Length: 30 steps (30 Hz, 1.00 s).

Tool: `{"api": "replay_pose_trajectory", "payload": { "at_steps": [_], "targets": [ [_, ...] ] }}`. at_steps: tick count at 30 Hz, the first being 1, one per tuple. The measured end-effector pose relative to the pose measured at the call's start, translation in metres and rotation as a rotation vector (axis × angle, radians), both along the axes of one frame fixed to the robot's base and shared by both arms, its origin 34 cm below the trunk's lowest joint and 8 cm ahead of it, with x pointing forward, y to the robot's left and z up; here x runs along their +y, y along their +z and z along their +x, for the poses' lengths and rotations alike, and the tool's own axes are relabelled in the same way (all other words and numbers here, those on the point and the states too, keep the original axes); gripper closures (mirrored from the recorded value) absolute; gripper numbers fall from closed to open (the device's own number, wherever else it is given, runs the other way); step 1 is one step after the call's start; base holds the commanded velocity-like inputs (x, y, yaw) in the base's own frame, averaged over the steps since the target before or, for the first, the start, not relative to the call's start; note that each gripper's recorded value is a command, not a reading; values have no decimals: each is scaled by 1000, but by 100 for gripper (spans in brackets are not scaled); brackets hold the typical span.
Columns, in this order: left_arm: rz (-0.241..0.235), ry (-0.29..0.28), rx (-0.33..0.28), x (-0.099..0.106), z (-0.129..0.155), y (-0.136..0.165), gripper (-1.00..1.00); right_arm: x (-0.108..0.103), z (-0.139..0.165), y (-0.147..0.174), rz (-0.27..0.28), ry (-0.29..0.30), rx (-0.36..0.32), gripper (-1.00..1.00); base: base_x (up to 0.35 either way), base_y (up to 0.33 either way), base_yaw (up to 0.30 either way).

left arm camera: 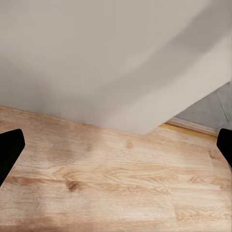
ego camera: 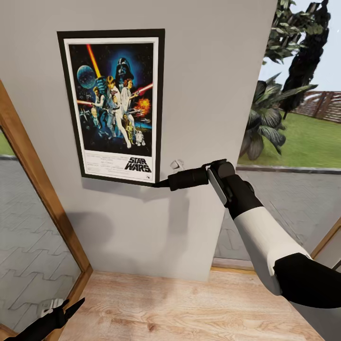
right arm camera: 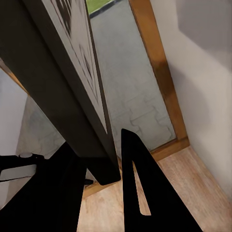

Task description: Pick up the poster from the kitchen countertop and hang it on one of the wall nails in the kitchen.

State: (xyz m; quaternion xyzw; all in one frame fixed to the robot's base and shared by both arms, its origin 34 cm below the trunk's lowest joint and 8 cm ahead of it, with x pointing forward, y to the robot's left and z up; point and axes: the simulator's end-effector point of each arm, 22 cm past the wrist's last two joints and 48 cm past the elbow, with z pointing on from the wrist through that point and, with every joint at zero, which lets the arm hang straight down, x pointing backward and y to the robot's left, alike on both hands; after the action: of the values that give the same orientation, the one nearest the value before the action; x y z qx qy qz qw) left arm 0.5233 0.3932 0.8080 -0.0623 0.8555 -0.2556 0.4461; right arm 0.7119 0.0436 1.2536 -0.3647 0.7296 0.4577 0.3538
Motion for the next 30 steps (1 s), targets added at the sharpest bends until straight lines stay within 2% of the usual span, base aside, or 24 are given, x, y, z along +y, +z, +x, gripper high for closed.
{"api": "replay_pose_trajectory", "payload": {
  "at_steps": [13,30],
  "targets": [
    [0,0,0,0,0,0,-100,0,0,0,0,0,1,100,31,0,0],
    [0,0,0,0,0,0,-100,-1,0,-1,1,-2,1,100,115,0,0]
  ]
}}
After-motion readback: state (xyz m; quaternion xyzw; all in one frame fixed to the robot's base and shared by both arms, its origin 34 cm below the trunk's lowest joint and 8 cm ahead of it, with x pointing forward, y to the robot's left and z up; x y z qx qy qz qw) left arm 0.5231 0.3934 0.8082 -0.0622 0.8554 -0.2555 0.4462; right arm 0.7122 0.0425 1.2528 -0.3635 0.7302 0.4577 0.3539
